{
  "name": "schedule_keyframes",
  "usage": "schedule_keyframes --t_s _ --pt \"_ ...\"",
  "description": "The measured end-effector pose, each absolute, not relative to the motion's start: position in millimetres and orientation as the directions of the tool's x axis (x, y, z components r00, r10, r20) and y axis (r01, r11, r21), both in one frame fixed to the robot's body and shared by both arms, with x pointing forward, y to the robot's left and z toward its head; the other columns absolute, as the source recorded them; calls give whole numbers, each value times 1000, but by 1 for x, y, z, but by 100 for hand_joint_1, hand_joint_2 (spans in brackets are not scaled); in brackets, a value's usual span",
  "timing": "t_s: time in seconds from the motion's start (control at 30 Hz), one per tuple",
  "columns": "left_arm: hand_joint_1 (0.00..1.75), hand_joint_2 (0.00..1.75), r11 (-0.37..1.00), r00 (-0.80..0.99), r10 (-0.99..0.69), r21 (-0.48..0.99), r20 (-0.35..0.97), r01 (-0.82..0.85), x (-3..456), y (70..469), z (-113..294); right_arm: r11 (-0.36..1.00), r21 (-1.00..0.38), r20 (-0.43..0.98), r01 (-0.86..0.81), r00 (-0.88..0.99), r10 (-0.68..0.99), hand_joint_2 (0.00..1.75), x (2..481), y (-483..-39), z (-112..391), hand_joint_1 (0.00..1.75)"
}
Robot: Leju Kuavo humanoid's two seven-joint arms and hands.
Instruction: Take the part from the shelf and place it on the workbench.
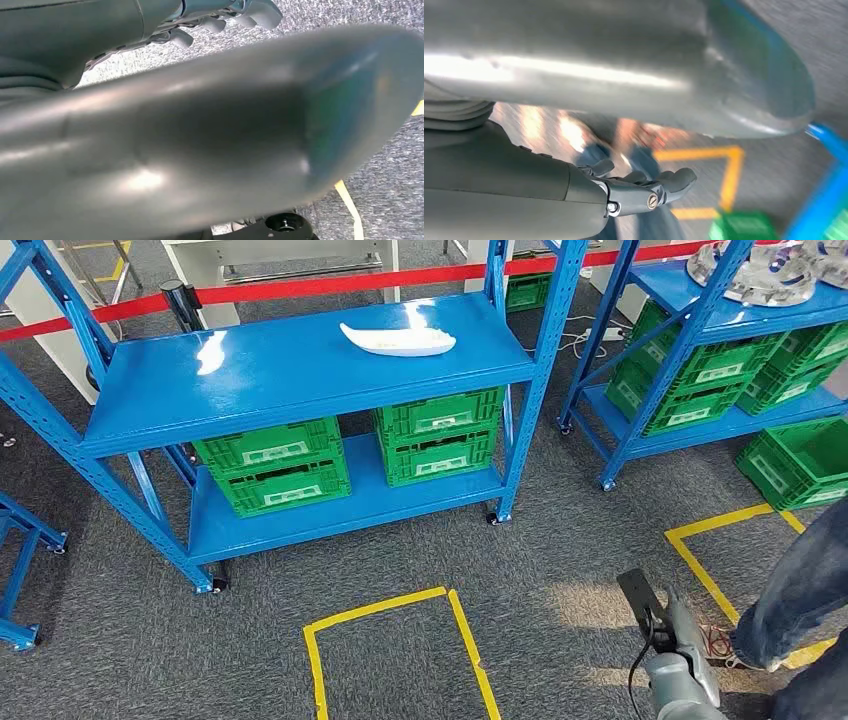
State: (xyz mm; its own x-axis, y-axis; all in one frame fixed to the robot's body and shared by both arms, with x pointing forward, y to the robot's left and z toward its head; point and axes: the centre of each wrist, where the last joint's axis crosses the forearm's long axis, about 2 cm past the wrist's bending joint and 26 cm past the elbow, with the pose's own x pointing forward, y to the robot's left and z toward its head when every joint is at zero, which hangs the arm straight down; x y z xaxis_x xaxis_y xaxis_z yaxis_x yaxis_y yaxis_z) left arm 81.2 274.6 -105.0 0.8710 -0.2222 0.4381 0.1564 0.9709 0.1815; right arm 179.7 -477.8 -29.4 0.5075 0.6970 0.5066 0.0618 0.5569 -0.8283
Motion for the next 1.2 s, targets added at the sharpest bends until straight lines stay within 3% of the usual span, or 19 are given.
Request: schedule_keyframes --t_s 0.53,0.9,1.2 --pt "0 0 970 851 -231 182 471 162 89 272 -103 227 -951 260 210 149 954 0 299 -480 84 0" --pt "0 0 968 834 -245 175 494 181 101 266 -101 41 -945 1 324 -122 993 0 396 -423 190 0" --pt "0 0 966 825 -257 167 504 199 107 263 -99 -103 -915 -209 391 -241 948 0 447 -372 274 0"
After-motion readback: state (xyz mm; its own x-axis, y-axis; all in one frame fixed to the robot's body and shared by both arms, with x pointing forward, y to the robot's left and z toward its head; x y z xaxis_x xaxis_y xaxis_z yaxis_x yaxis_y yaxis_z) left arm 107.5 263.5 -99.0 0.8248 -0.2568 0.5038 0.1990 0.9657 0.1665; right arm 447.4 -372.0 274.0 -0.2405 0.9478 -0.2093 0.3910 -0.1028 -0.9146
